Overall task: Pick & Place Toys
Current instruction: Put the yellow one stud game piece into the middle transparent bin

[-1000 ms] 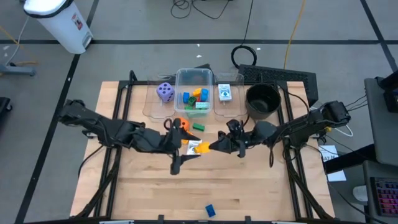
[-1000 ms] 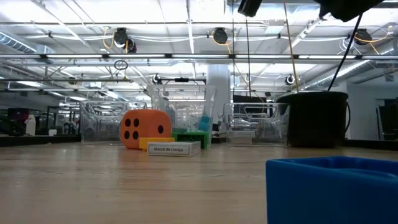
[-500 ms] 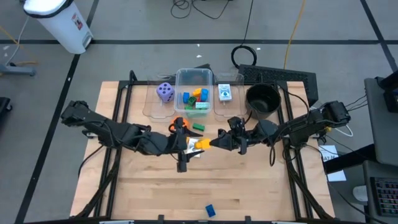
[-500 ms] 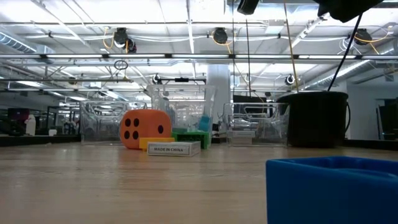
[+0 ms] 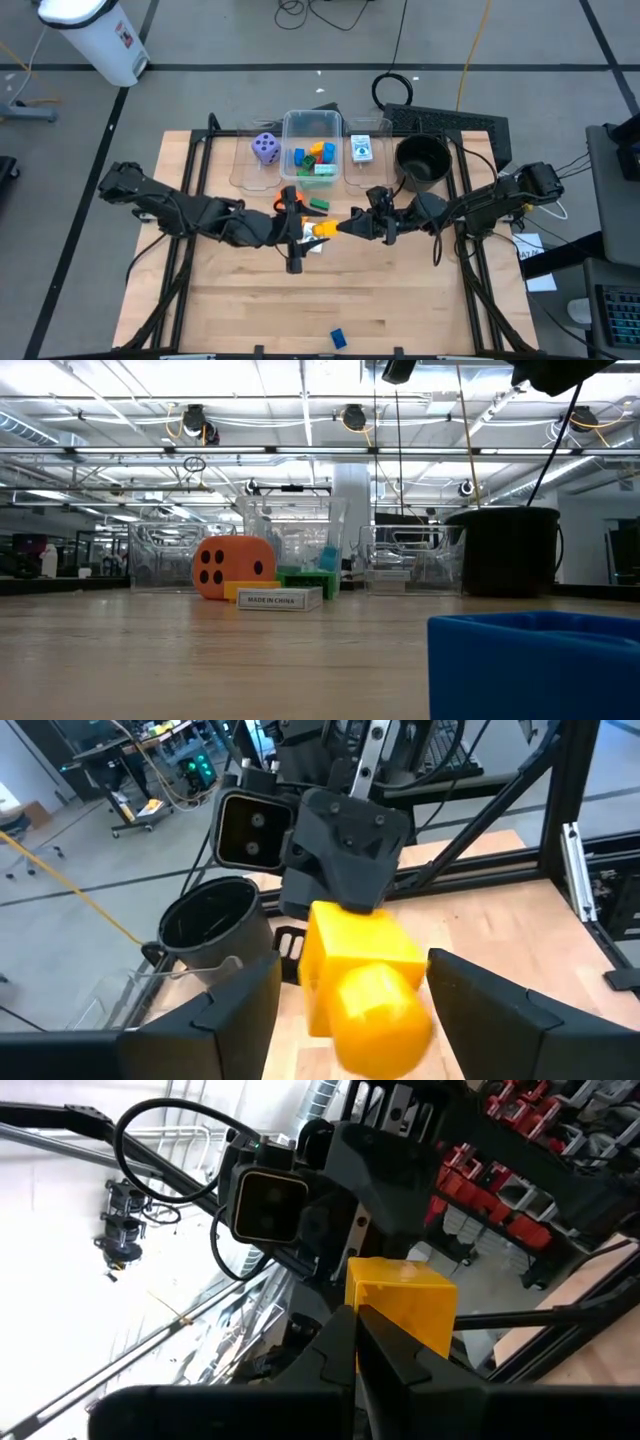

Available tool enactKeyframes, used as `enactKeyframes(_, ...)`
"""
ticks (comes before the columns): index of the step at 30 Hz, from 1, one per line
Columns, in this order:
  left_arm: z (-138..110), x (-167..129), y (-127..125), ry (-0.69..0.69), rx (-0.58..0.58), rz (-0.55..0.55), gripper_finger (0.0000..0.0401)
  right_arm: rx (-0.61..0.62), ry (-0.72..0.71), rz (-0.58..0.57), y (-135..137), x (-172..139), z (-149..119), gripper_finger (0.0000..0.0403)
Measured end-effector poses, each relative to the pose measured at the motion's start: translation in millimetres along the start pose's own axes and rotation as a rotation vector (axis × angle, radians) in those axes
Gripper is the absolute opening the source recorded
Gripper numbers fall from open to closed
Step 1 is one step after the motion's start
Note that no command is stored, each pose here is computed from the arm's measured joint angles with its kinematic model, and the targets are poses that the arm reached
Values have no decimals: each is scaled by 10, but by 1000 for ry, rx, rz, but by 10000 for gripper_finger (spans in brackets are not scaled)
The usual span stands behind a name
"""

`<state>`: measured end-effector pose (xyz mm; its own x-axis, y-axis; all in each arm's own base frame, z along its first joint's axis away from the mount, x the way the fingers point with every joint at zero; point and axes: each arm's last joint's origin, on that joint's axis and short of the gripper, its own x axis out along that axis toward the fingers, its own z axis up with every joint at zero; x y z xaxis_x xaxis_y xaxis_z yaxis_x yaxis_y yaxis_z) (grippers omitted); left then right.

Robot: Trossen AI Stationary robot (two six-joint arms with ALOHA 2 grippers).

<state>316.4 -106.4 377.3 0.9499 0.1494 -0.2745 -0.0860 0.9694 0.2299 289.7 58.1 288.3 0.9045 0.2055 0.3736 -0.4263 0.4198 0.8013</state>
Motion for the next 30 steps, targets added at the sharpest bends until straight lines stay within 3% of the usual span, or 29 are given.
enactKeyframes(12,-44,84,-18,16,5,-32,131,9,-4,12,11,-1,5,0)
enactKeyframes(19,-40,87,-20,11,-4,-34,143,-43,-2,9,8,-1,3,14)
enactKeyframes(30,3,21,80,-2,-16,15,134,-68,-61,20,-35,-9,161,103)
